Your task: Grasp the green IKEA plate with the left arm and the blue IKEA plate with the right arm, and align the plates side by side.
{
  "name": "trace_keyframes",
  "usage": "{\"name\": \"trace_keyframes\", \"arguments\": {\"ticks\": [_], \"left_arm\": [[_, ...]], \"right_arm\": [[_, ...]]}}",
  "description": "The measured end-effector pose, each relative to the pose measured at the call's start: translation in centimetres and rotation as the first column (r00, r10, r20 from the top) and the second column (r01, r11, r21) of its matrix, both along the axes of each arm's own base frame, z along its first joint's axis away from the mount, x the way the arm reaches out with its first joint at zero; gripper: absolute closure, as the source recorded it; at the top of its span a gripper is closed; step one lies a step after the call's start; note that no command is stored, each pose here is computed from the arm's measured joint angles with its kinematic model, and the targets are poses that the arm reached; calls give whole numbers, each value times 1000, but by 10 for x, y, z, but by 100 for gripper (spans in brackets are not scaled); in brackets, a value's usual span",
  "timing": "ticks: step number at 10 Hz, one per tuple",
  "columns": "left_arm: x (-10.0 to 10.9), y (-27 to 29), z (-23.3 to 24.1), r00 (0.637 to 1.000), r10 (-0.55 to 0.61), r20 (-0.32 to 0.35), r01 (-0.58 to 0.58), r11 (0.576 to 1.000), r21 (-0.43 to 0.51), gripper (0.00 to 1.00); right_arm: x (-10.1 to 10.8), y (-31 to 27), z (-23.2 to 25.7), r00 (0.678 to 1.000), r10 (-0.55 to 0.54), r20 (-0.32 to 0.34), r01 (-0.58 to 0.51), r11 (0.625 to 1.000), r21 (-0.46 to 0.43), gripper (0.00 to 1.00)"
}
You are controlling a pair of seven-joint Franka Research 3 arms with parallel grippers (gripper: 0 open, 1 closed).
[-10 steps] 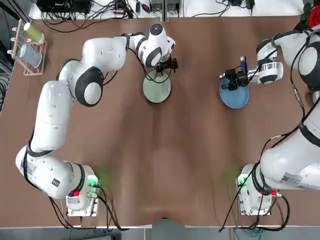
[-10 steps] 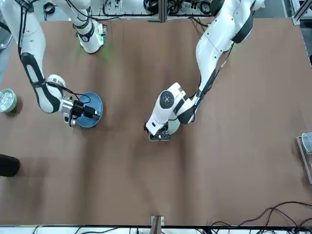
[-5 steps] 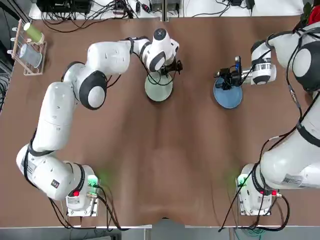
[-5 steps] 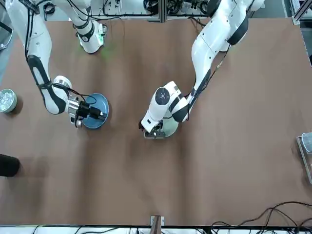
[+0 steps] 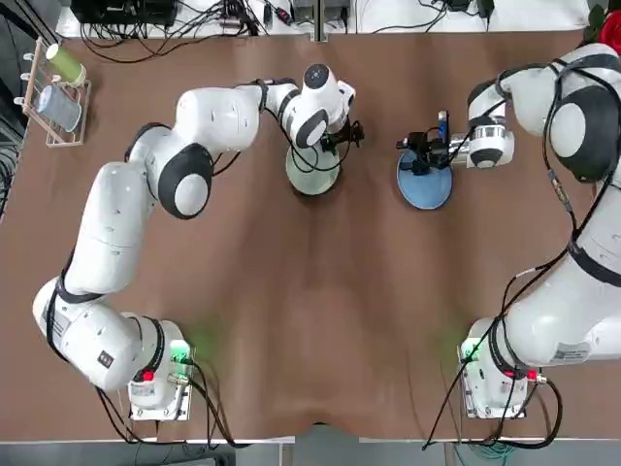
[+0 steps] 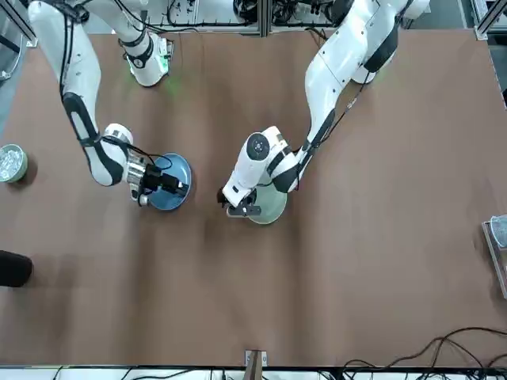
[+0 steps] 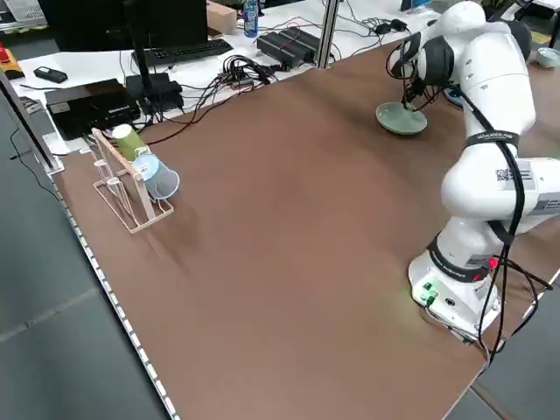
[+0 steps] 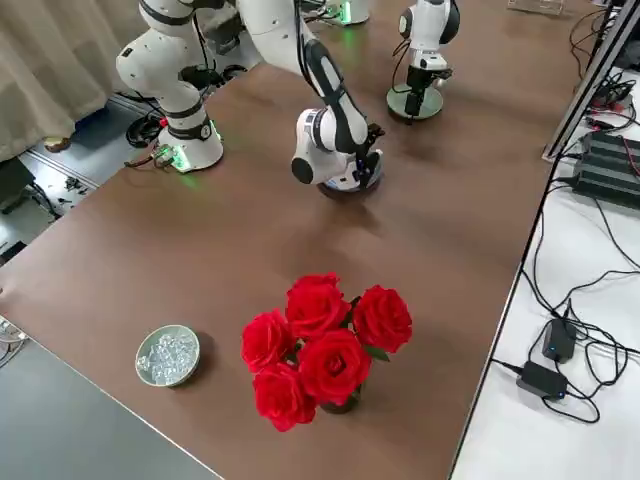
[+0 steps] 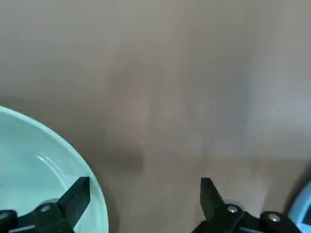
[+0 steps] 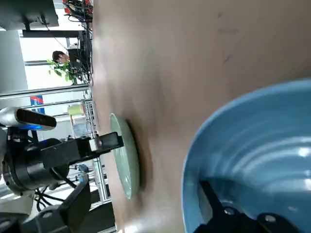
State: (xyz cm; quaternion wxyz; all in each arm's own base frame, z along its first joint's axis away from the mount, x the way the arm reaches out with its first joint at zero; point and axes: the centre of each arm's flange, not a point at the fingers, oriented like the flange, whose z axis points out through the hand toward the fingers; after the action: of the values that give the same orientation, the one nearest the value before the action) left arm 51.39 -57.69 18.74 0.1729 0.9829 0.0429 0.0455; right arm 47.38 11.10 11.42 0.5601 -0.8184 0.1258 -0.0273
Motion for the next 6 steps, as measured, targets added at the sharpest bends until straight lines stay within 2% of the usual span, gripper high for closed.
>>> {"name": "trace_keyframes", "arguments": {"ticks": [6], "left_arm": [[-4,-17,1,1000,12,25,-11,998,-60,0]], "right_arm": [[12,37,0,999,-34,11,33,999,38,2]]}}
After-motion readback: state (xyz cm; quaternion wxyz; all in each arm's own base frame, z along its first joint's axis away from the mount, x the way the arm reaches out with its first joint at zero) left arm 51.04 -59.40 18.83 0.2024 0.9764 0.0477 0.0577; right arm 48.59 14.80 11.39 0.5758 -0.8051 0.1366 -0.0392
